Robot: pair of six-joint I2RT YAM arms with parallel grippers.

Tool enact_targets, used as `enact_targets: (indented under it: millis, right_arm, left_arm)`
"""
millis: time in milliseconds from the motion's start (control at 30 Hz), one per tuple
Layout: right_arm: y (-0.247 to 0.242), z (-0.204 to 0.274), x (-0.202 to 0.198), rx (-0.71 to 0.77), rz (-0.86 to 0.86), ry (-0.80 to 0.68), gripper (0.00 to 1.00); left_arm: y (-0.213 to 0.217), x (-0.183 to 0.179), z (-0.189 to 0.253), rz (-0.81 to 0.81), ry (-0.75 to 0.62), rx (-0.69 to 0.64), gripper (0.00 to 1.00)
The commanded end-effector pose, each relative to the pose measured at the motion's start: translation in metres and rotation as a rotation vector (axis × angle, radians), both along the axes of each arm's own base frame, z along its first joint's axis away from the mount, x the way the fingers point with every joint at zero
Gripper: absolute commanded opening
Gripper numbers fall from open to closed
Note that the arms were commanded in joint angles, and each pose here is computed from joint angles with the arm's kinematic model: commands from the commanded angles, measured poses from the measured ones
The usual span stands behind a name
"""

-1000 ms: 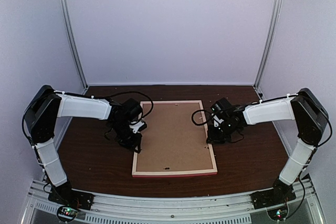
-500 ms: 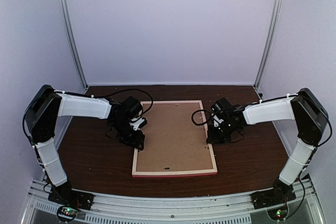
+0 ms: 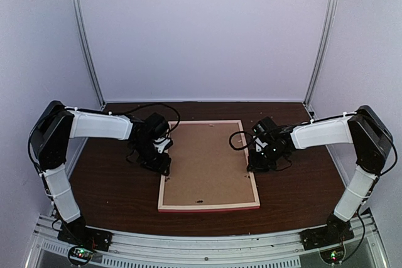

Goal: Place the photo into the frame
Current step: Press the fastener onto the backboard.

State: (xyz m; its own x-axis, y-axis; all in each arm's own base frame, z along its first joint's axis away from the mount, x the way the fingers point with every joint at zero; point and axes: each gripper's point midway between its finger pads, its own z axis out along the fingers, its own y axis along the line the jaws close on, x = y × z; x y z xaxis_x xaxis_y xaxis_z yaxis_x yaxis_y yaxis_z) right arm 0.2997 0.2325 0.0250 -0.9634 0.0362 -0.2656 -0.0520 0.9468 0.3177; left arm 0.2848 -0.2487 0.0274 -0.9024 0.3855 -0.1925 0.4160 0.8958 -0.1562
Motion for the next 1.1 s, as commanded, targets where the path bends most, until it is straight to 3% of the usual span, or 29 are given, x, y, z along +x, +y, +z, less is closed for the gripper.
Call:
enact_targets:
  millis: [0,400,1067]
  right_arm:
    - [-0.026,-0.037,-0.030,-0.118,0.000,0.134,0.04]
    - [-0.026,-0.038,-0.031,-0.117,-0.006,0.136,0.04]
    - [-0.021,-0.036,-0.026,-0.110,0.000,0.129,0.05]
  left_arm:
    - [0.002,0.000,-0.004,-0.019,0.017,0.030,0.58]
    - [0.007,-0.016,-0.009,-0.038,0.070,0.094,0.58]
    - [-0.007,-0.039,-0.008,-0.076,0.145,0.027,0.59]
